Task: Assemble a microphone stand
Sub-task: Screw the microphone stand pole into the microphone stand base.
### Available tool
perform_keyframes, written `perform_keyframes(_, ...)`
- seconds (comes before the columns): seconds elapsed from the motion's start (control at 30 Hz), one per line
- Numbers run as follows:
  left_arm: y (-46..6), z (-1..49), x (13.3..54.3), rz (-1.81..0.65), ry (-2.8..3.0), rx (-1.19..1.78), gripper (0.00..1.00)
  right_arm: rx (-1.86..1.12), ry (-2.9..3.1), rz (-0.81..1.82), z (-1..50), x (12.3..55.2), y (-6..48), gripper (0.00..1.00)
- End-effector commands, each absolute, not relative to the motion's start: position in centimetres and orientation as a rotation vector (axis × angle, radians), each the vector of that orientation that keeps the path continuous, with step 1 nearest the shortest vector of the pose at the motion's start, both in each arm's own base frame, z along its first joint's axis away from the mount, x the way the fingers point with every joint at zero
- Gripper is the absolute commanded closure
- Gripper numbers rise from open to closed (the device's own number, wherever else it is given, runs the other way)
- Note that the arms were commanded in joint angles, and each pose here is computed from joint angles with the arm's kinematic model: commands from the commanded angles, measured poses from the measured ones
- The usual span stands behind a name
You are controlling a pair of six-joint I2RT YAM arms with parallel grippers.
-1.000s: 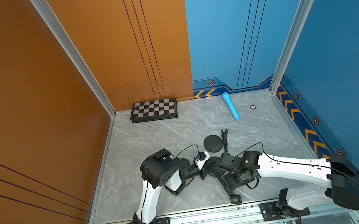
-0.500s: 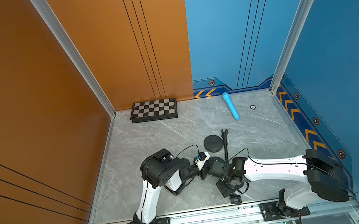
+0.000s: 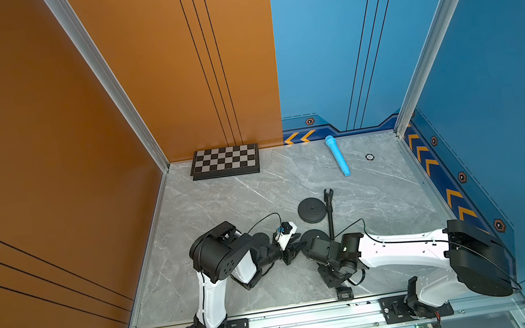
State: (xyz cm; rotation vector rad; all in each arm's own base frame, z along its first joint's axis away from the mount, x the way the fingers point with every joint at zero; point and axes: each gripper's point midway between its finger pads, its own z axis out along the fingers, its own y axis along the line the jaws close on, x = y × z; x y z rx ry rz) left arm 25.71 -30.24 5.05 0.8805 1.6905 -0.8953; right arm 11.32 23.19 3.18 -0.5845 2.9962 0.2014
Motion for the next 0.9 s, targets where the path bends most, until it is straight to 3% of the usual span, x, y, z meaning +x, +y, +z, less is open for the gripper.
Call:
perform_keyframes(0.0, -28.6, 6.6, 26.3, -0.811, 1.688, 0.817, 0.54, -0.507, 2.946, 0.261, 4.6, 12.2, 22.8, 0.86)
perform_keyframes(0.13, -28.0, 9.3, 25.2, -0.801, 1.59, 0.851, 0.27, -0.396, 2.933, 0.477, 7.3, 12.4, 22.9, 0.87)
perform_keyframes(0.37, -31.4, 10.7, 18.3, -0.661, 1.159, 1.301, 0.02, -0.009, 2.987, 1.052, 13.3, 11.8, 23.0, 0.95)
perform_keyframes(0.57, -34.0, 12.3, 17.0, -0.484, 0.948, 1.387, 0.02, 0.06, 3.133, 1.306, 16.3, 9.7, 23.8, 0.95)
perform_keyframes(0.87, -34.8, 13.5, 17.7, -0.407, 0.886, 1.381, 0.01, -0.007, 3.302, 1.246, 16.2, 9.6, 23.3, 0.95)
